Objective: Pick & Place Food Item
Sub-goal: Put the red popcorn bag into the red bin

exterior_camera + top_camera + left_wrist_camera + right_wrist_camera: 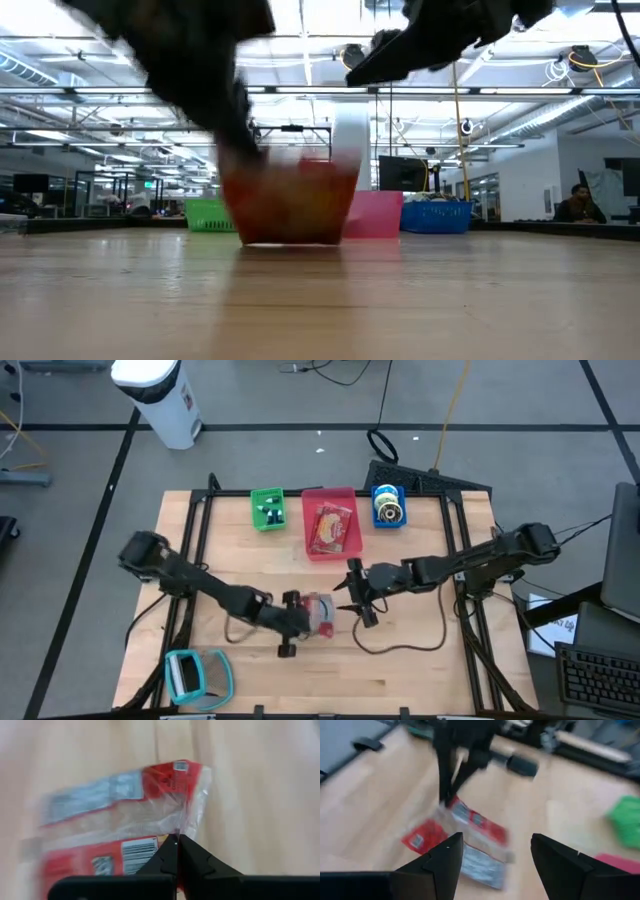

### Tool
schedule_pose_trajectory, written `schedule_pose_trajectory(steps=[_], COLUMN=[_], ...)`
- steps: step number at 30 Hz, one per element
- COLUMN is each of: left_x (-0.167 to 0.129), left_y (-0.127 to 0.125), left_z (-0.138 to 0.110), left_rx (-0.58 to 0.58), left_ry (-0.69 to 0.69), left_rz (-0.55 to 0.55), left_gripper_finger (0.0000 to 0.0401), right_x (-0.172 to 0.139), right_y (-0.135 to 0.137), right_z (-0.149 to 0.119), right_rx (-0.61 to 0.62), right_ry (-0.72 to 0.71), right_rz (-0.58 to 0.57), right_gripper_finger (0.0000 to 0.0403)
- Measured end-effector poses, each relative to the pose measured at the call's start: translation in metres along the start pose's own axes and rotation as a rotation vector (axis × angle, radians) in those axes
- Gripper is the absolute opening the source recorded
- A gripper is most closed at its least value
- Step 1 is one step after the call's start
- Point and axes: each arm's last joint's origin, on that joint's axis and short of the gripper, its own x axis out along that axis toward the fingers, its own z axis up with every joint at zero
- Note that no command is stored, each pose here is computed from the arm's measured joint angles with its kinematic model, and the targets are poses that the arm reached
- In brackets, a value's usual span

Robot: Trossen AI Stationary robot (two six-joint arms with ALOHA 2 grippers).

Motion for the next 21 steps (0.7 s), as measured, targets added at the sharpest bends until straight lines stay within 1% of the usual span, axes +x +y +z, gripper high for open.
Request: schedule_pose_trajectory(steps=[2,5,7,10,13,16,19,21], left_x=[-0.023,-0.052,-0.070,-0.092,-0.097,-0.099,-0.097,-0.097], left_y=[0.004,0.013,0.016,0.021,0.025,0.026,0.030,0.031], left_z=[0.014,0.027,0.035,0.043,0.043,0.044,0.043,0.043], left_rx=[-0.049,-0.093,-0.106,-0.101,-0.094,-0.099,-0.102,-0.105], left_ry=[-0.074,-0.155,-0.226,-0.298,-0.304,-0.313,-0.292,-0.294], left_rz=[-0.002,-0.002,-0.014,-0.020,-0.009,-0.006,0.009,0.018], left_gripper_finger=[0.0003,0.0002,0.0002,0.0001,0.0001,0.0001,0.0001,0.0000], right_x=[-0.009,-0.015,-0.015,-0.010,-0.007,-0.003,0.002,0.005], right_y=[0.007,0.017,0.023,0.027,0.027,0.027,0.029,0.031], right_z=[0.006,0.014,0.014,0.013,0.012,0.015,0.013,0.013], right_rx=[-0.056,-0.130,-0.175,-0.198,-0.168,-0.146,-0.165,-0.148], right_ry=[0.003,-0.025,-0.018,-0.018,-0.020,-0.064,-0.067,-0.083], right_rz=[-0.064,-0.149,-0.176,-0.184,-0.185,-0.190,-0.143,-0.107], right_gripper_finger=[0.0222,0.0221,0.0221,0.0221,0.0221,0.0222,0.0222,0.0222])
